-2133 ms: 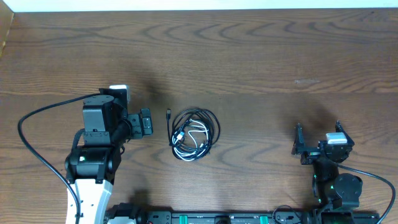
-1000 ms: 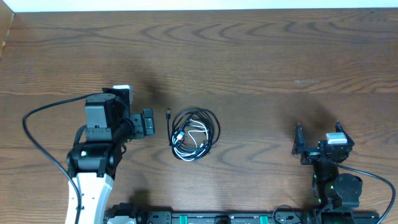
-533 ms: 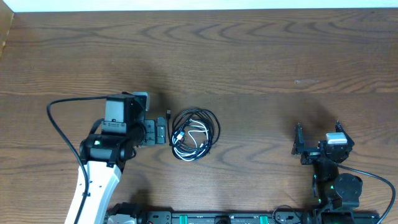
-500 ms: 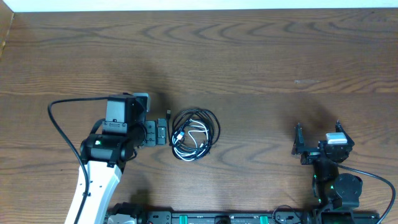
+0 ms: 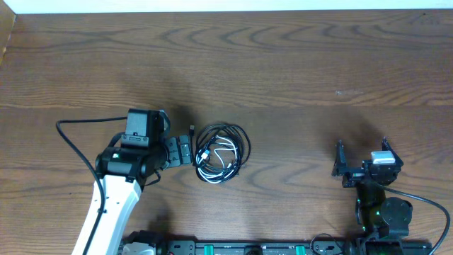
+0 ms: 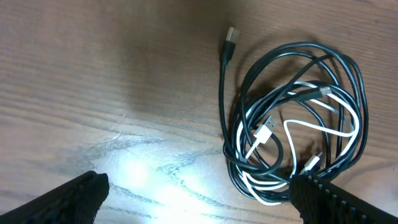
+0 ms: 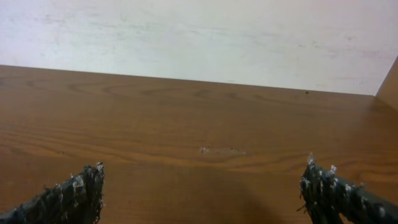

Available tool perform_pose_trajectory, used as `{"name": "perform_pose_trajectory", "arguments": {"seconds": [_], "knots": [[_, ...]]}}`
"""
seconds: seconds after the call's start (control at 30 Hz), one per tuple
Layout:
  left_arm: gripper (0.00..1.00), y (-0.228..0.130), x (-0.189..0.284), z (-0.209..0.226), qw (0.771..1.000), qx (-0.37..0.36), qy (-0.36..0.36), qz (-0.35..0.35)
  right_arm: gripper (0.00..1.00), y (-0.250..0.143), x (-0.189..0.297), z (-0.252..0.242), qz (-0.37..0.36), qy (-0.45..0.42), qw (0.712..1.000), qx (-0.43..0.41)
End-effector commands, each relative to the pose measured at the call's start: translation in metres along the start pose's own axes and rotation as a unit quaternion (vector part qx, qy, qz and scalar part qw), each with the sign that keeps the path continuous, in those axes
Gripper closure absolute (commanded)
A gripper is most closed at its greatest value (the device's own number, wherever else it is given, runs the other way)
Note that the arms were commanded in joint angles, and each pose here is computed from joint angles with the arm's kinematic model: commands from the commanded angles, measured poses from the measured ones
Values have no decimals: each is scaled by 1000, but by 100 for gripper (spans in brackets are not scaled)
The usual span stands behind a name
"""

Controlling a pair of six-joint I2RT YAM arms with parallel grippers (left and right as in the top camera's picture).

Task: Untangle cables

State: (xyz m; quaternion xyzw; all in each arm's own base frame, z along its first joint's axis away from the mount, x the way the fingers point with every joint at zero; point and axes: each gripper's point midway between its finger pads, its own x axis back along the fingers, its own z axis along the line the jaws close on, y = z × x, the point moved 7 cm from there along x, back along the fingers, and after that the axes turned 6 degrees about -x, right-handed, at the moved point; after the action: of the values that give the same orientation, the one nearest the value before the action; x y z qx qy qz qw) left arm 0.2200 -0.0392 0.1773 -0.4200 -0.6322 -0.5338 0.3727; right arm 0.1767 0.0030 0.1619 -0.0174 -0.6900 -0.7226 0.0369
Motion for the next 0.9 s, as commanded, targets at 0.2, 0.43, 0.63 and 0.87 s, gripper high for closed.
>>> {"name": "perform_pose_trajectory", "arguments": {"seconds": [0.2,0.43,0.63,0.87], "knots": [[2,4,-3,1,999,37,15,12,1,0,0,3,0,8,1000,5],[2,1,-3,2,999,38,16,20,1,0,0,3,0,8,1000,5],[2,1,-3,1,999,38,11,22,1,1,1,12,-4,50,999,1],[3,0,-3,1,999,38,12,24,1,5,2,18,-3,78,995,-66]]}}
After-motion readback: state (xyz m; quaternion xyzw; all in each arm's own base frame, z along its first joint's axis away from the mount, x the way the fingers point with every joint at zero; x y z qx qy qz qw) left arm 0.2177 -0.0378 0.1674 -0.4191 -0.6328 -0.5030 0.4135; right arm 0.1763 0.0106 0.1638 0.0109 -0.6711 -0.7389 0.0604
